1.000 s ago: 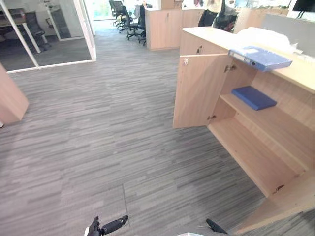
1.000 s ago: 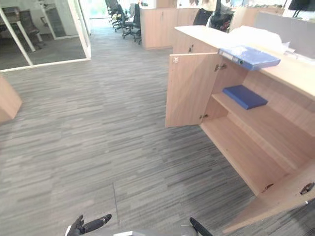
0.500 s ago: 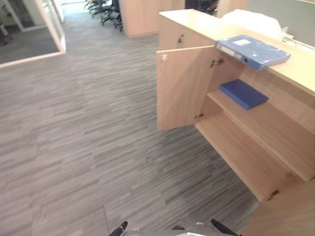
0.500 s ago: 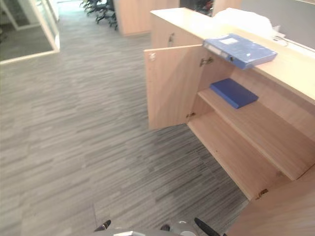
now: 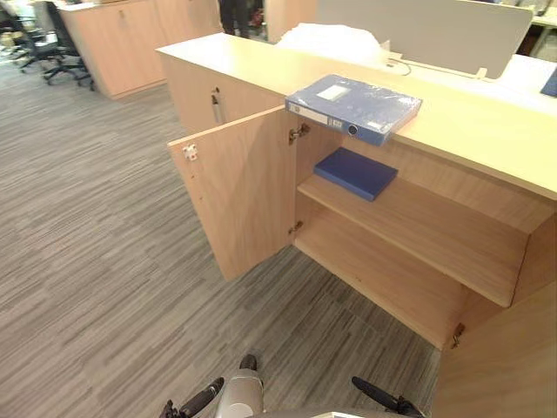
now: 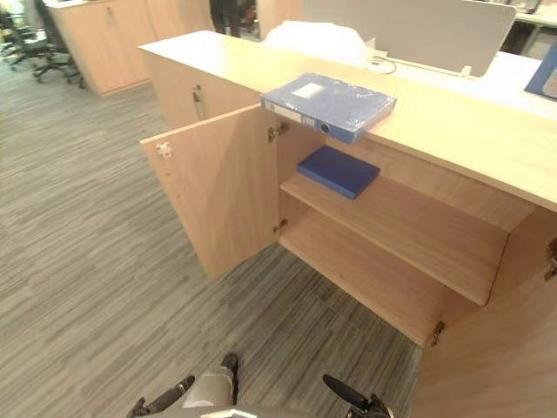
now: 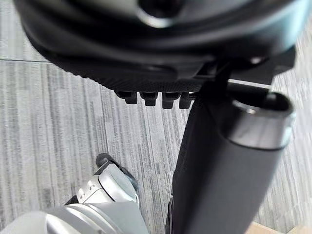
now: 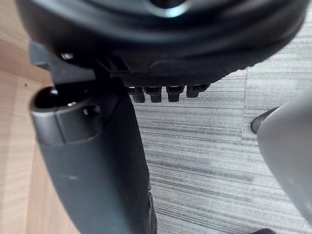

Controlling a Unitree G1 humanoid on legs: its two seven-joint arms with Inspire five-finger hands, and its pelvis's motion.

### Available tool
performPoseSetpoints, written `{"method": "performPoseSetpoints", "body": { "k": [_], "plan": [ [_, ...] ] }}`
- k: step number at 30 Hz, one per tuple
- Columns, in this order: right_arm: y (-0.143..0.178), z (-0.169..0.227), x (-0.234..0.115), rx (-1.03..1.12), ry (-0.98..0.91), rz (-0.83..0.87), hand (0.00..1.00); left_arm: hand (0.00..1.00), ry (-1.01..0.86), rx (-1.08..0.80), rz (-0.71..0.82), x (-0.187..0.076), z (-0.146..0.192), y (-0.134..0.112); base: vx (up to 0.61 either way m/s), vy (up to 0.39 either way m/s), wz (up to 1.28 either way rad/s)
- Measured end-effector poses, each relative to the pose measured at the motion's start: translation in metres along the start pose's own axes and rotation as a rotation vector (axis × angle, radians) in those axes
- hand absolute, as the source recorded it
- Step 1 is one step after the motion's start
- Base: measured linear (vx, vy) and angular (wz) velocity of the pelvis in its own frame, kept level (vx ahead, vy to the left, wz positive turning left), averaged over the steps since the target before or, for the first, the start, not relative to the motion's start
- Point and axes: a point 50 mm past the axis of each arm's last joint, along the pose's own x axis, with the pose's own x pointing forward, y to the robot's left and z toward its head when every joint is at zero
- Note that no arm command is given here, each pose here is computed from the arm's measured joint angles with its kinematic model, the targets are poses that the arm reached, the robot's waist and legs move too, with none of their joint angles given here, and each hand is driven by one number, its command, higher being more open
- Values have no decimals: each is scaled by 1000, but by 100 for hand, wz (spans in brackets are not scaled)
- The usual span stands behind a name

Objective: Walk over to the cabinet, pick up the folder, carry it to the office cabinet, place the folder inside the office cabinet, then close the office cabinet door

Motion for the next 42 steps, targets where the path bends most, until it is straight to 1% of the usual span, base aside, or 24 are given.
{"method": "performPoseSetpoints", "body": {
  "k": [3,5,6,7,10,12,15,19,21,25,27,28,34,35,38,42],
  "plan": [
    [2,-4,-1,14,10,14,100,100,-10,9,17,0,2,2,361,361,-118],
    [6,0,-2,13,-9,32,100,100,-12,49,23,0,2,3,281,389,-157],
    [7,7,-2,22,-34,36,100,100,-26,118,15,1,4,3,230,388,-128],
    [0,8,-1,26,-40,19,100,100,-41,201,-3,1,5,1,216,355,-112],
    [-12,17,1,17,-58,-25,100,100,-61,313,-71,-1,5,-12,125,219,-78],
    [-7,21,1,18,-77,-16,100,100,-82,346,-97,0,10,-18,113,34,-43],
    [-5,18,1,5,-64,-12,100,100,-90,359,-115,1,11,-19,126,-108,-40],
    [-15,16,2,-42,-60,-35,100,100,-43,352,-127,-2,-1,-24,173,-173,-19],
    [-15,16,2,-65,-59,-31,100,100,-38,352,-120,-2,-4,-21,135,-179,-7],
    [-12,11,2,-90,-42,-19,100,100,-43,308,-100,-2,-1,-14,91,-149,1],
    [-12,13,2,-119,-47,-16,100,100,-26,284,-89,-3,-7,-9,118,4,-27],
    [-12,12,2,-126,-46,-15,100,100,-19,228,-80,-4,-8,-5,143,74,-35],
    [-5,6,1,-144,-14,4,100,100,-6,73,-110,-4,-8,-3,188,199,-38],
    [-10,8,2,-142,-16,-3,100,100,27,11,-112,-6,-15,-3,223,290,-18],
    [1,-6,0,-123,30,41,100,100,42,-72,-89,-1,-10,8,239,245,5],
    [7,-5,0,-120,19,77,100,100,76,-102,-105,-1,-16,9,84,103,-9]
  ]
}}
